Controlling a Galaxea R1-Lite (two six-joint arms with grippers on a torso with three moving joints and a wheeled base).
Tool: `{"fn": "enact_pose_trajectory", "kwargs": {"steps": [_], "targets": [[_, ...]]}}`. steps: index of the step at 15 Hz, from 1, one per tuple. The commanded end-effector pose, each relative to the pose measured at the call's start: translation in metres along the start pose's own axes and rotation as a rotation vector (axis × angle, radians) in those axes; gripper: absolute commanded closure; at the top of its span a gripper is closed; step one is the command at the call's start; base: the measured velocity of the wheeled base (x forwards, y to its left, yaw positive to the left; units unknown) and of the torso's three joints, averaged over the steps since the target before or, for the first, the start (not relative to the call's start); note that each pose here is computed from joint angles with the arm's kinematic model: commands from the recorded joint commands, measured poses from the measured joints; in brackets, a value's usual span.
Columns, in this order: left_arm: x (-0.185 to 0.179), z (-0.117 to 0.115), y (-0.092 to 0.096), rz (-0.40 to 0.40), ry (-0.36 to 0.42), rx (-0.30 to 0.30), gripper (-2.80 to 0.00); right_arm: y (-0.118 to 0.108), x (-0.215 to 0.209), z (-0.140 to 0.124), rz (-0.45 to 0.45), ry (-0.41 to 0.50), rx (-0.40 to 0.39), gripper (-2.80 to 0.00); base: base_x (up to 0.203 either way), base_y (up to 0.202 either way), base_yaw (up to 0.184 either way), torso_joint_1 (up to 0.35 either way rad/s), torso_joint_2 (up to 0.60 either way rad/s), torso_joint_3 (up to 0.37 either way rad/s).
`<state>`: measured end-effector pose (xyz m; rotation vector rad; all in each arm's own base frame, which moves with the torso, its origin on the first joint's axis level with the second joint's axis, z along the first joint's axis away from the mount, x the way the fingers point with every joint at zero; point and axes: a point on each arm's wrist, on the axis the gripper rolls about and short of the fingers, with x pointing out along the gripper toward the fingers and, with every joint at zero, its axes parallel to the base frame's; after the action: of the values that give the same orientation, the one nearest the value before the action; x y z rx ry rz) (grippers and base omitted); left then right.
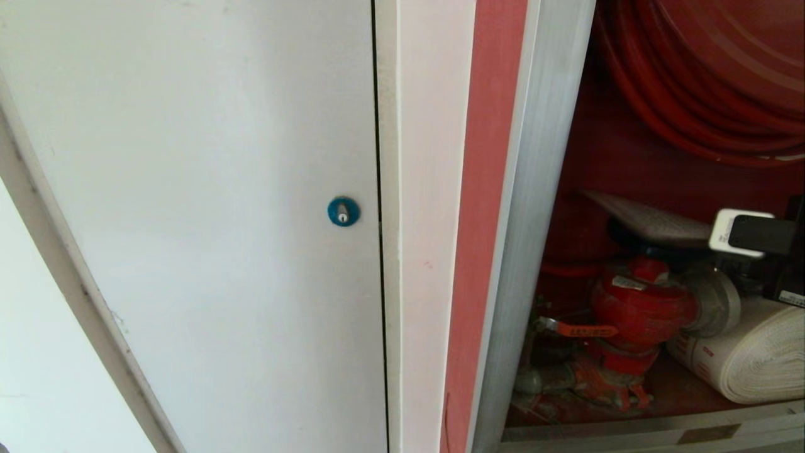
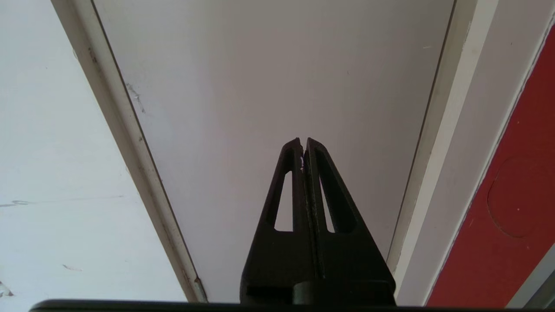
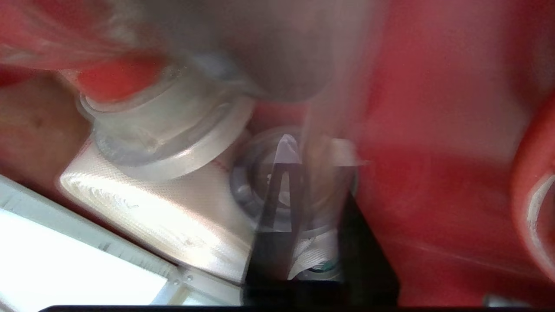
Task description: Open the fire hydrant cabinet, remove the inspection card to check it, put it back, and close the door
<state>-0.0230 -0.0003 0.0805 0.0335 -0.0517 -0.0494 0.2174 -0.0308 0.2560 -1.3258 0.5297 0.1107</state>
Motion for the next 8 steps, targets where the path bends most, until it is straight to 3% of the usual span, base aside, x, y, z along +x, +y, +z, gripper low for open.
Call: {"fn": "enact_pose_trajectory", "kwargs": {"steps": [1,8], "targets": [[0.001,-0.006,0.0,-0.001,0.022,0.0,0.0,0.0,-0.003,-0.001,-0.002,0.002,-0.006,0.0,0.0,0.0,0.0,0.0,0.0,0.0],[0.001,-0.006,0.0,-0.001,0.02,0.0,0.0,0.007,-0.04,-0.006,-0.068,-0.011,0.0,0.0,0.0,0.0,0.0,0.0,0.0,0.0]]}}
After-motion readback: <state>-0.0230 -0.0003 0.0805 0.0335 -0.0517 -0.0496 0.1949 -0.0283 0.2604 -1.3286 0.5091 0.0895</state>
